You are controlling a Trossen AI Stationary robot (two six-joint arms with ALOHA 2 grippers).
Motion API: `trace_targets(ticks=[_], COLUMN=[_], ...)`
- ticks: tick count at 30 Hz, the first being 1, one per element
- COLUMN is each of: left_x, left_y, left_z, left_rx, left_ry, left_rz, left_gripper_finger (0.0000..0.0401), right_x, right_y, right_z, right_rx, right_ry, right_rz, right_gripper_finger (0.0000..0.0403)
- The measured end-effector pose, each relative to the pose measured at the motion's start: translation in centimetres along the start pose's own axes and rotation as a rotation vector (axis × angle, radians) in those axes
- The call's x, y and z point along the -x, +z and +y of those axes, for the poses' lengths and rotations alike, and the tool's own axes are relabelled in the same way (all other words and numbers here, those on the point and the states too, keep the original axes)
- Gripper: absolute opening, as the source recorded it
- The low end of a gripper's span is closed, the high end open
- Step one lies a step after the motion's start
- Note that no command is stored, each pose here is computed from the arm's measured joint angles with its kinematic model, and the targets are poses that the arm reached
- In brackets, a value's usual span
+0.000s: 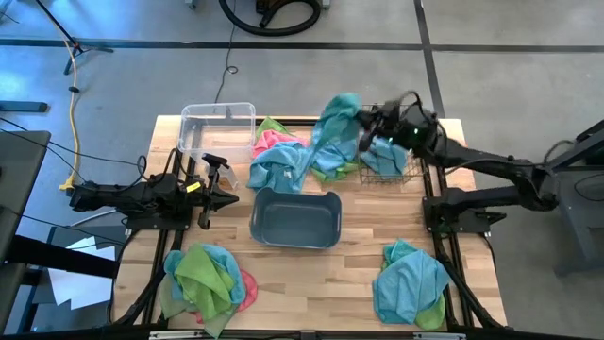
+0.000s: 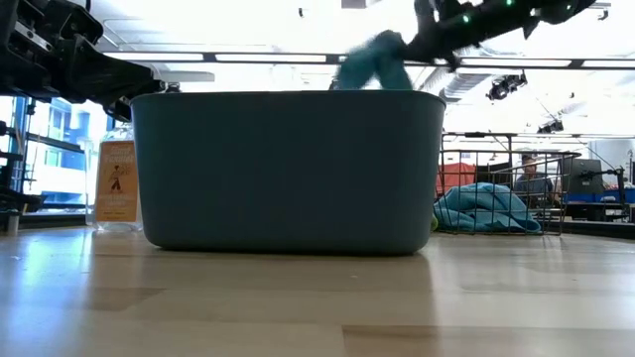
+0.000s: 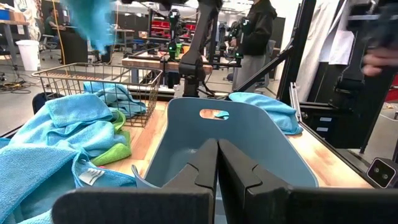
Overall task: Sort microfiber towel by color & place in baskets
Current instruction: Put the blue microfiber cloth into the gold wire basket
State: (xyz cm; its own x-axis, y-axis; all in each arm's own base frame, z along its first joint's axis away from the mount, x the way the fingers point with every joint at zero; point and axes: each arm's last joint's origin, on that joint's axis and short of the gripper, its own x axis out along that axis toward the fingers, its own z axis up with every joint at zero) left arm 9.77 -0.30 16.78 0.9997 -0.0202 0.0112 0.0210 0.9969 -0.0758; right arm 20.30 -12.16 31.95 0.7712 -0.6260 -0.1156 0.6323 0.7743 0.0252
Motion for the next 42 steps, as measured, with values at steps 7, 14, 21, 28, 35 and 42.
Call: trace_targets(ticks=[7,14,21,28,35,42], left_x=[0.0,0.0,0.0,0.0,0.0,0.0], left_y=[0.0,0.0,0.0,0.0,0.0,0.0], left_z=[0.0,0.0,0.0,0.0,0.0,0.0], left_rx=[0.000,0.000,0.000,0.000,0.000,0.000], left_ry=[0.001,0.001,0.001,0.001,0.000,0.001], left_rz=[0.001,0.001,0.000,0.000,0.001,0.000], left_gripper_finger=[0.0000,0.0000,0.0000,0.0000,0.0000,0.0000], right_x=[1.0,1.0,-0.6,-3.7,-5.7,-6.4], right_y=[1.2,-1.6,-4.4,-7.5,-10.8,-12.3], right_z=[-4.5,-8.3,-9.2,-8.6,-8.9,-8.9], right_rx=[0.105,0.113,0.064,0.016,0.005,0.017], right_ry=[-0.272,-0.455,-0.396,-0.231,-0.198,-0.124], right_rz=[0.409,0.756,0.952,1.065,1.204,1.261], right_gripper_finger=[0.0000,0.0000,0.0000,0.0000,0.0000,0.0040])
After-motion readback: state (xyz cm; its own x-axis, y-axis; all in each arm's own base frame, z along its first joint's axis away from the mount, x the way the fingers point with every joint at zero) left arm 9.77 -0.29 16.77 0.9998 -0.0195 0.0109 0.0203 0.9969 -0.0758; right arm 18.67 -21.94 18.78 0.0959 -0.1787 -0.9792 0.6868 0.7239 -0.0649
